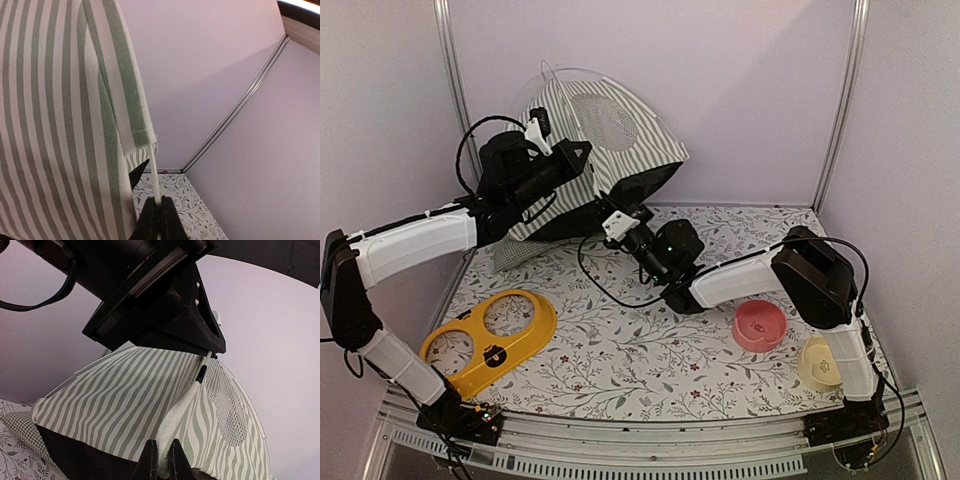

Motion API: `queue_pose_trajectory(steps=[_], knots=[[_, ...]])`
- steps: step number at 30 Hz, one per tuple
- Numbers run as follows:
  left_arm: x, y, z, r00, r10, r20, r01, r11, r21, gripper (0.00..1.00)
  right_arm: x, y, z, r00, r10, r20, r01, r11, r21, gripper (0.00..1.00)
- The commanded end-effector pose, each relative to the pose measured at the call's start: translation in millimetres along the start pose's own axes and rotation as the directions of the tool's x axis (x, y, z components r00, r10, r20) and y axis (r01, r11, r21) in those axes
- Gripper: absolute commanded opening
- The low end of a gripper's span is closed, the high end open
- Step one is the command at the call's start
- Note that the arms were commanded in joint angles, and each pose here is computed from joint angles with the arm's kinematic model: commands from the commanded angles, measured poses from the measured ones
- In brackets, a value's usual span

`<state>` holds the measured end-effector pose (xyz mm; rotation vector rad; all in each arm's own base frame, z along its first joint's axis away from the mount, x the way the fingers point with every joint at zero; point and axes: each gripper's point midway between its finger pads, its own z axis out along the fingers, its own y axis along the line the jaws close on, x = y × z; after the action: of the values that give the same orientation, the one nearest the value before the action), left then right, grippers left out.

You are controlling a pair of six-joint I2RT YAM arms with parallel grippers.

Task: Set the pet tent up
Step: Insert the tent pole into the pole socket of the pet tent.

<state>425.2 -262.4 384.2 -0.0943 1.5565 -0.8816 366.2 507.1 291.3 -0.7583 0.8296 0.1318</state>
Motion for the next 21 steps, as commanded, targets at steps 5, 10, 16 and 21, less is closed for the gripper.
queue_pose_trajectory(steps=[5,10,16,21], knots=[[-133.8,-14.4,-30.5,0.897,-0.006,0.443,-0.007,1.0,0.029,0.0,23.1,64.7,-22.0,0.997,-0.001,-0.08,-0.014,0.982,-0.188,0.0],[-131.2,-12.0,-29.3,0.899,-0.003,0.438,-0.008,1.0,0.023,0.0,22.3,61.9,-21.3,0.997,0.0,-0.078,-0.014,0.983,-0.183,0.0],[-127.7,-8.4,-28.0,0.904,0.003,0.427,-0.01,1.0,0.014,0.0,21.8,57.0,-20.2,0.997,0.002,-0.079,-0.016,0.984,-0.175,0.0],[-123.3,-3.9,-27.8,0.908,0.004,0.419,-0.008,1.0,0.006,0.0,19.8,55.1,-17.4,0.997,0.007,-0.076,-0.02,0.984,-0.175,0.0]])
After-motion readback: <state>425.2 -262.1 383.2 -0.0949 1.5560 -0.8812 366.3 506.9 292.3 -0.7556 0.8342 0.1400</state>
